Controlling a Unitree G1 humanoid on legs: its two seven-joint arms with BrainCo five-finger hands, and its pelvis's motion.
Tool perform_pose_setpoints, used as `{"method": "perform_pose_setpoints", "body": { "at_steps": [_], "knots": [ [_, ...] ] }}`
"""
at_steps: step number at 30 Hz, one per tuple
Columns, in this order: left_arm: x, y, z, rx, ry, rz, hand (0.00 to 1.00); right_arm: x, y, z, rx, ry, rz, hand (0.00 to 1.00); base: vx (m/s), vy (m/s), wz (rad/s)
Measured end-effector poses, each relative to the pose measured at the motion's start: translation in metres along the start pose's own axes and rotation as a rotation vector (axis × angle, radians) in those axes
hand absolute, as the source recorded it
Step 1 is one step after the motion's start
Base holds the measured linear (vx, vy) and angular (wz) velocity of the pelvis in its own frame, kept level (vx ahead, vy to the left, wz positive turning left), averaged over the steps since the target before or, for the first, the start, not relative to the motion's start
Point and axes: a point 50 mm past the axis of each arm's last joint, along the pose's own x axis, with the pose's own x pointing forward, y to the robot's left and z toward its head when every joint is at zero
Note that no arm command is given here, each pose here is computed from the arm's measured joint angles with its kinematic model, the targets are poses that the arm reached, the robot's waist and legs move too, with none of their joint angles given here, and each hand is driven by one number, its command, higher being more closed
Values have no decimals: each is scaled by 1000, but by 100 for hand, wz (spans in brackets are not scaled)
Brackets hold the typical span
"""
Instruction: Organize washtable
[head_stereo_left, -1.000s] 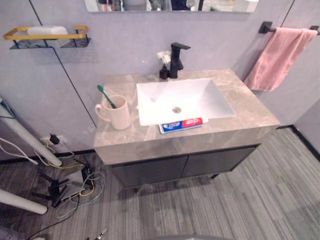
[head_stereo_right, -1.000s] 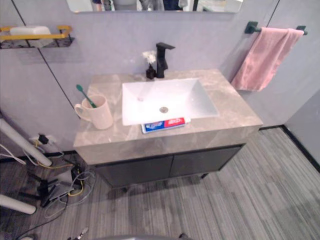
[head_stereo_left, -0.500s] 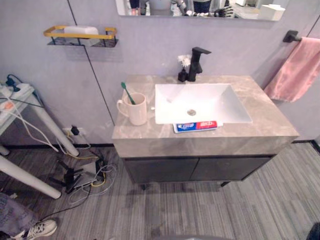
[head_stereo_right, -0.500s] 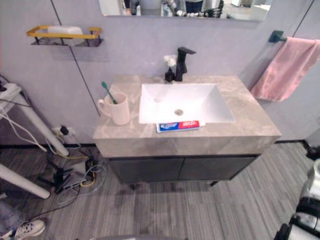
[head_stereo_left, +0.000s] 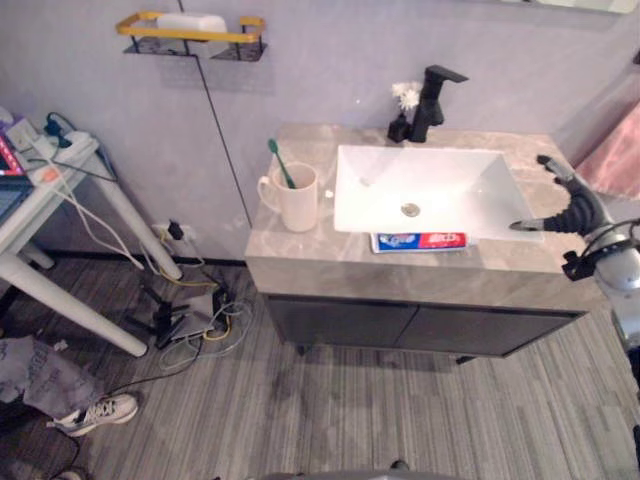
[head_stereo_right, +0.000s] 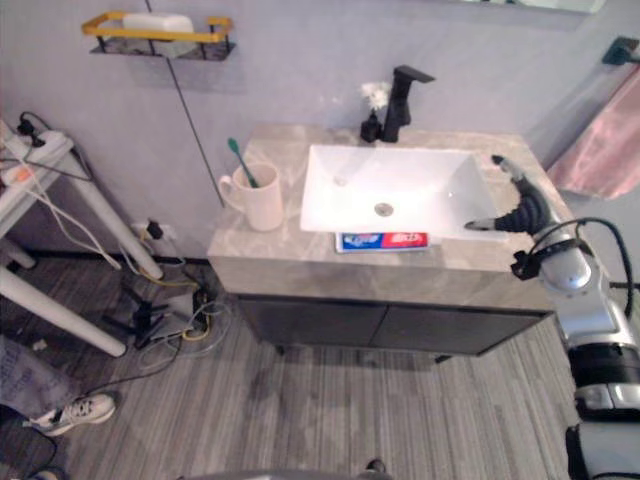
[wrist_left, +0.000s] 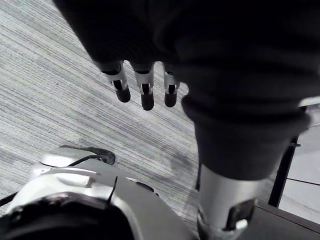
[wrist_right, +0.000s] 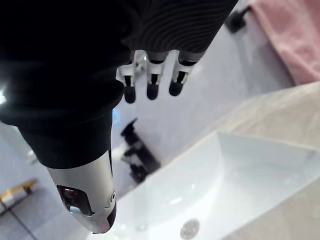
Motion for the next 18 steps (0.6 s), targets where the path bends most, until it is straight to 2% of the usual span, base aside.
{"method": "perform_pose_setpoints", "body": {
  "at_steps": [10,18],
  "knots": [
    [1,-2,8,67,-21,-28,0,13,24,18,-108,-66,232,0,-69,-3,8],
    [2,-3,8,70,-23,-30,0,20,32,30,-183,-104,307,0,-76,-31,2]
  ]
}}
